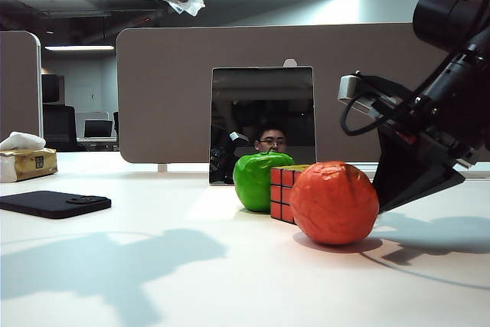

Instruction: Move all the fruits on the tabletop near the face of the Rubik's cube that has the color most similar to each fruit.

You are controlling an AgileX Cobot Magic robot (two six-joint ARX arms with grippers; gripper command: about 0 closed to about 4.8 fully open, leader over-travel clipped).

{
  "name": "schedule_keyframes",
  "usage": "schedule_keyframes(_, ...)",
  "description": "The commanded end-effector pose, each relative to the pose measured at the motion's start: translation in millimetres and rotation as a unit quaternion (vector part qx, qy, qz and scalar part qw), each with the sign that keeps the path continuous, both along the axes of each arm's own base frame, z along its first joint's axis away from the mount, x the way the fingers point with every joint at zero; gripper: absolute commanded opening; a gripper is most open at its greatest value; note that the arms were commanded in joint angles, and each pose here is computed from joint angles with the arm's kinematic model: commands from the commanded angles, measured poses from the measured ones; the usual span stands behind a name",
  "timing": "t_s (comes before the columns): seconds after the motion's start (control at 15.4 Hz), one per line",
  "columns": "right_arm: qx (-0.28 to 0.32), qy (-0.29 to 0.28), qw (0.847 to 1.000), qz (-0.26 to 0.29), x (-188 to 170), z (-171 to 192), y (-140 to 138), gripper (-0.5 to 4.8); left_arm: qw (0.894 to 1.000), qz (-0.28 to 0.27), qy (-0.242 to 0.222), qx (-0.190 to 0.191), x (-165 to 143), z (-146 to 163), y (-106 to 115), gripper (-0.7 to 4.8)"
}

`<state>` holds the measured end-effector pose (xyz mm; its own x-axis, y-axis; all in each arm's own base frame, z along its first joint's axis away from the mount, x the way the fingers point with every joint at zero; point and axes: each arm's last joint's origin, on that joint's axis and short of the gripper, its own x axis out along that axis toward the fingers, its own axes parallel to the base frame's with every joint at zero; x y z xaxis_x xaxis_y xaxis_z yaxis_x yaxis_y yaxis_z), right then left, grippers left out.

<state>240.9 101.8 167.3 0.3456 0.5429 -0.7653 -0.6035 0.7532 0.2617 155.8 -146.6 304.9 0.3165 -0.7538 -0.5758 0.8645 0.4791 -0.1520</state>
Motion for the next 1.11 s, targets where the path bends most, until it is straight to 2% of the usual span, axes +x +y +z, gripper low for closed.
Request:
schedule_keyframes(0.07,0.022,0.014,0.999,0.020,-2,2,3,-0.01,1.000,0.000,-0.003,-0.003,0,1,0,-0.05)
schedule_keyframes(0.39,0.024,0.024,0.998,0.059,-12,1,19,-0.01,1.000,0.000,-0.001,-0.001,0,1,0,-0.05)
schedule_keyframes(0.65,-0.002,0.088,0.994,0.061,-23,-5,14,-0.01,1.000,0.000,0.004,0.004,-1,0,1,-0.05)
schedule_keyframes(0.72,-0.001,0.093,0.994,0.062,-23,-5,14,-0.01,1.000,0.000,0.004,0.004,-1,0,1,-0.05)
schedule_keyframes(0.78,0.024,0.107,0.990,0.086,-27,-4,15,-0.01,1.000,0.000,0.004,0.004,-1,0,1,-0.05)
schedule_keyframes(0.98,0.047,0.071,0.991,0.102,-32,13,17,-0.01,1.000,0.000,0.003,0.003,-1,0,1,-0.05)
schedule_keyframes(1.11,0.050,0.067,0.991,0.103,-32,15,17,-0.01,1.000,0.000,0.003,0.003,-1,0,1,-0.05)
